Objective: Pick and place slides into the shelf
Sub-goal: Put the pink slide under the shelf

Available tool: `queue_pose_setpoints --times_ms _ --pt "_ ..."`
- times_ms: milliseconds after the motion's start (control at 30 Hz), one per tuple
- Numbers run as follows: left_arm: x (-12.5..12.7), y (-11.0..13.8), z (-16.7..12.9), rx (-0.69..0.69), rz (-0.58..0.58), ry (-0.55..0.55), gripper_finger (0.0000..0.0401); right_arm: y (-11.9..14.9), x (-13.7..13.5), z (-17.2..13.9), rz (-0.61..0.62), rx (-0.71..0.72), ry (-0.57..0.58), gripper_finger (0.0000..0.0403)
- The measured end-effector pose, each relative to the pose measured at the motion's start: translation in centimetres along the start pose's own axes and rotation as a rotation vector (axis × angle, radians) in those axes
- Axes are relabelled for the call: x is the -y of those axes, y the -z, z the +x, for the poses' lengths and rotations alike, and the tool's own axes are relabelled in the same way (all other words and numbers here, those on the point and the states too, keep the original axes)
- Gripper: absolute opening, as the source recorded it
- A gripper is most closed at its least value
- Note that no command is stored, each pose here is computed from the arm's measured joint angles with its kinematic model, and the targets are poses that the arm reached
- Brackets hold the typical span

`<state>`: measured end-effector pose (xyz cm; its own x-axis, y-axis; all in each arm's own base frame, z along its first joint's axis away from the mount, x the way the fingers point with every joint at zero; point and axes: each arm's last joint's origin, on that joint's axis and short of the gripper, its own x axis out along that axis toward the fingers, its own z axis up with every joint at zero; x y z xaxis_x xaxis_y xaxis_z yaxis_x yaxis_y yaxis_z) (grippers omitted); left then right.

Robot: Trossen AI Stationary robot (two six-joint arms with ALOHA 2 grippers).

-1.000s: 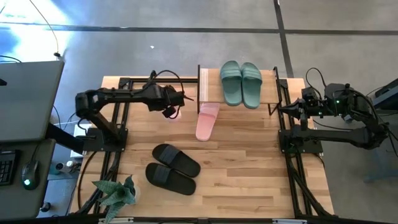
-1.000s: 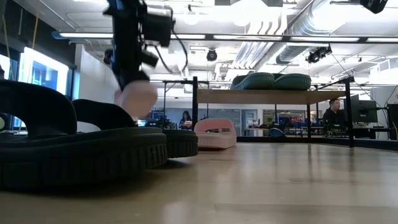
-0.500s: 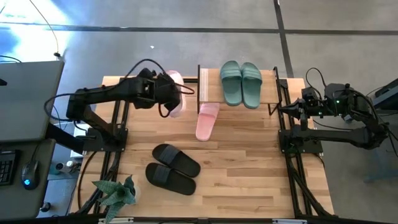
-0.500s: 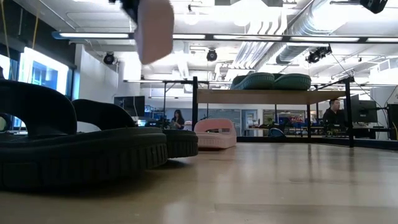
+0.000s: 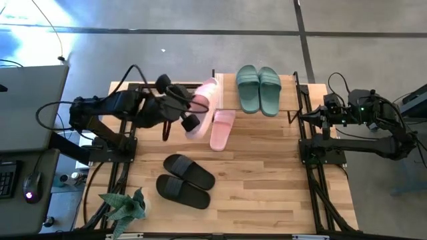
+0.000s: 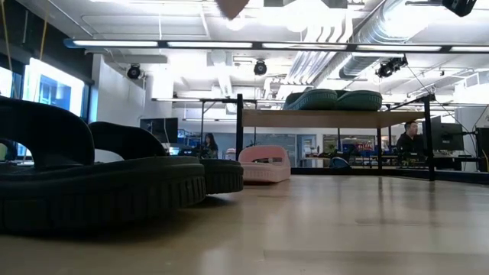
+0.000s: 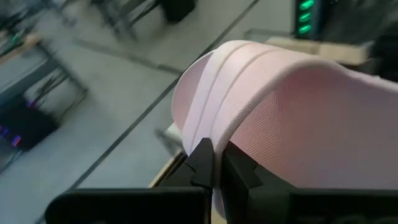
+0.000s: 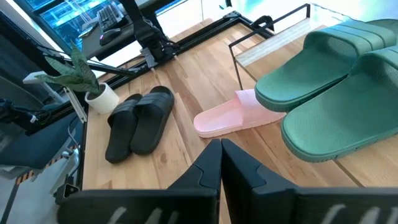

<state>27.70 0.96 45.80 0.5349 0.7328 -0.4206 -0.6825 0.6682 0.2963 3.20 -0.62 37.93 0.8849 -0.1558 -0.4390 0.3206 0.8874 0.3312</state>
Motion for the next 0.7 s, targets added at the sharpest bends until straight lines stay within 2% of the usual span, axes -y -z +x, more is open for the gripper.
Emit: queue_pose_setpoints --times_ms 300,500,700 --pt "3.3 -1.4 -0.4 0.137 0.114 0.177 0.0 0.0 0.0 0.0 0.0 0.0 -0.001 0.0002" --pt "6.0 -1.9 1.5 0.176 0.155 0.259 0.0 0.0 0.0 0.0 0.0 0.0 0.0 0.0002" --pt "8.8 -1.4 3.5 0.17 0.244 0.308 0.0 0.0 0.0 0.0 0.0 0.0 0.0 0.0002"
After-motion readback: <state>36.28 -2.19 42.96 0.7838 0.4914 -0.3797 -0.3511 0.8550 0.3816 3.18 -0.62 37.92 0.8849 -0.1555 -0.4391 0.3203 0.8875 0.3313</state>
